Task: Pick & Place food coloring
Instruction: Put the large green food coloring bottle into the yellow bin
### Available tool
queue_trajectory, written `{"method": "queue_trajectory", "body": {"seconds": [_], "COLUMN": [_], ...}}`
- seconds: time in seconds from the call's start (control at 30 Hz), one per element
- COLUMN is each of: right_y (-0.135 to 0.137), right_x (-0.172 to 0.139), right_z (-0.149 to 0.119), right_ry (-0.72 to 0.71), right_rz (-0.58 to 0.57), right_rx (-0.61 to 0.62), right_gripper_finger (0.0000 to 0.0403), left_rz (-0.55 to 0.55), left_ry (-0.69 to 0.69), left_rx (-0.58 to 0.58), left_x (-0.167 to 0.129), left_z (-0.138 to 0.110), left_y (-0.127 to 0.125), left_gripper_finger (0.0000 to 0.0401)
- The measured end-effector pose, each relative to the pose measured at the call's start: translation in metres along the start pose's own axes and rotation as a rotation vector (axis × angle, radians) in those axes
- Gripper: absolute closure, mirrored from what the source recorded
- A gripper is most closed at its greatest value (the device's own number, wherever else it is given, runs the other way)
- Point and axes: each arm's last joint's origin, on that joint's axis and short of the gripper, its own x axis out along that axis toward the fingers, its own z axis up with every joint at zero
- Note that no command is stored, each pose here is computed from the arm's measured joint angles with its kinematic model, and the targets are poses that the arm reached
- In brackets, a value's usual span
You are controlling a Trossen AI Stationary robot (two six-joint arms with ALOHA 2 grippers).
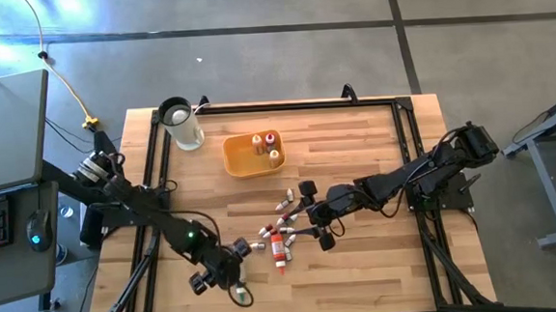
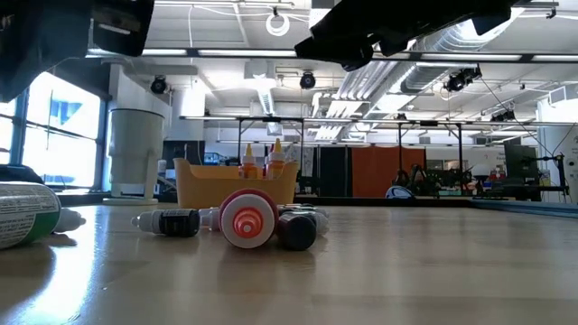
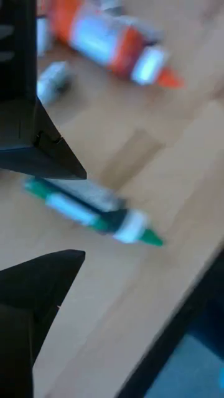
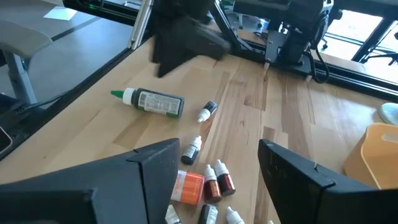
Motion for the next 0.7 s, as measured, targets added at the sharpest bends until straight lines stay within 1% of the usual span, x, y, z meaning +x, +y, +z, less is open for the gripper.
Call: {"method": "queue_trajectory", "body": {"seconds": [0.13,0.23,0.4,0.5,0.6,0.7], "right_y": [-0.001,-0.002,-0.005,-0.007,-0.010,-0.013], "right_x": [0.000,0.000,0.000,0.000,0.000,0.000], "right_z": [0.000,0.000,0.001,0.002,0.002,0.001], "right_ry": [-0.003,-0.007,-0.016,-0.021,-0.022,-0.020], "right_rz": [-0.004,-0.012,-0.030,-0.038,-0.046,-0.053], "right_rx": [-0.001,-0.010,-0.117,-0.150,-0.150,-0.148], "right_gripper_finger": [0.0190,0.0190,0.0190,0.0190,0.0190,0.0190], "left_rz": [-0.018,-0.021,-0.013,-0.022,0.002,0.023], "left_ry": [-0.021,-0.011,-0.026,0.018,0.085,0.097], "left_rx": [0.019,0.026,0.097,0.118,0.127,0.127], "left_x": [0.008,0.015,0.031,0.040,0.046,0.049], "left_z": [0.002,0.002,0.004,0.000,-0.006,-0.006], "left_y": [0.001,0.002,0.004,0.004,0.004,0.005], "left_gripper_finger": [0.0208,0.0208,0.0208,0.0208,0.0208,0.0208]}}
